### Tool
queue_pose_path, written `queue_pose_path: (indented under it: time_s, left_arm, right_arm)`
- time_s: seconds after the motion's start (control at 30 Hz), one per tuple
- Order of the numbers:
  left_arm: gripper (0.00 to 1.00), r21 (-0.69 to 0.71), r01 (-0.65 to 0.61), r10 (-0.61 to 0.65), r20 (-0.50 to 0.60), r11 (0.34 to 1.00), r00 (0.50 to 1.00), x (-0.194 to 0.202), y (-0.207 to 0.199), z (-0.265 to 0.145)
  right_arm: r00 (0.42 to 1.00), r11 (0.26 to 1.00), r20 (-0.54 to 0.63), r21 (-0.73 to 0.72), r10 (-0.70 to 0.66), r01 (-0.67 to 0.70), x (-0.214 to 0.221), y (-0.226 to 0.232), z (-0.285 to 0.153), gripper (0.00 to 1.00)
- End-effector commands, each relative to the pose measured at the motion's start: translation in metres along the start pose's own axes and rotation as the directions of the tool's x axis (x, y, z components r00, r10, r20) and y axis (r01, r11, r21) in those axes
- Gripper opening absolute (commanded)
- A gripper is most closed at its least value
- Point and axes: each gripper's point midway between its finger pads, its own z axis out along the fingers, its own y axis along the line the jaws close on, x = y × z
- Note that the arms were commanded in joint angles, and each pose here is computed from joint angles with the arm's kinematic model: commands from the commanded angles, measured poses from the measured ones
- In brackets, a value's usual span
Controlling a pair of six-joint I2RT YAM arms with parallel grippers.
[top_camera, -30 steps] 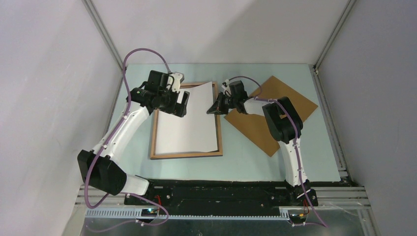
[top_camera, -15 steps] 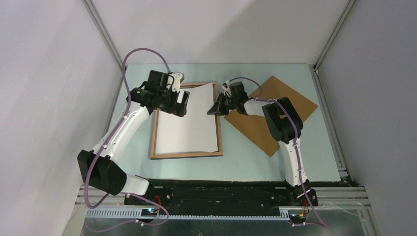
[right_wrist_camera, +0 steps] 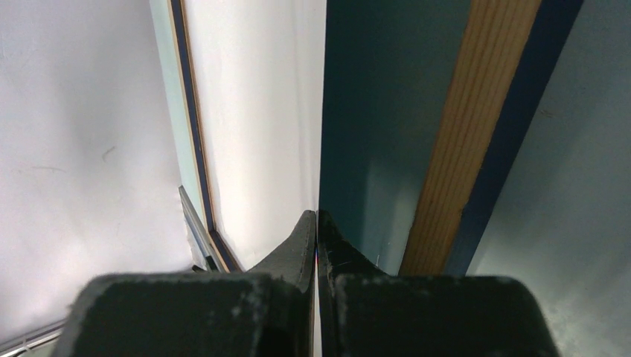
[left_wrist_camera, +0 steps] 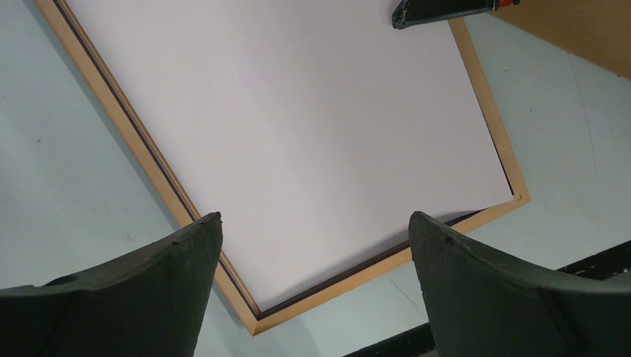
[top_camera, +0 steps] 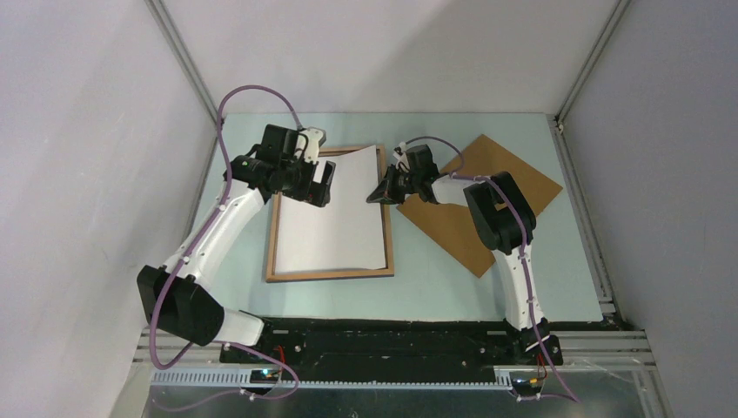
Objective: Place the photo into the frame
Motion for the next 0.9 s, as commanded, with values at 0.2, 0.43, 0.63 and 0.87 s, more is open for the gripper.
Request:
queue_pose_path:
  time_s: [0.2, 0.43, 0.63, 0.87]
  left_arm:
    - [0.99, 0.008, -0.019, 0.018, 0.042, 1.0, 0.999, -0.0061, 0.001, -0.0075]
    - [0.99, 0.007, -0.019, 0.019, 0.044, 1.0, 0.999, -0.0062, 0.0009, -0.0079]
    - [0.99, 0.011, -0.02, 0.02, 0.045, 1.0, 0.999, -0.0064, 0.0003, -0.0078]
    - [1.0, 0.013, -0.02, 0.02, 0.04, 1.0, 0.999, -0.0056, 0.0002, -0.0066]
  right_arm:
    - [0.998, 0.999, 0.058, -0.026, -0.036, 0.038, -0.0185, 0.0105, -0.0019, 0.0]
    - [0.998, 0.999, 0.054, -0.029, -0.038, 0.039, -0.0173, 0.0114, -0.002, 0.02]
    - [0.998, 0.999, 0.052, -0.025, -0.039, 0.041, -0.0172, 0.0115, -0.002, 0.2]
    - [0.998, 0.999, 0.041, -0.011, -0.044, 0.045, -0.0162, 0.0125, -0.0009, 0.41]
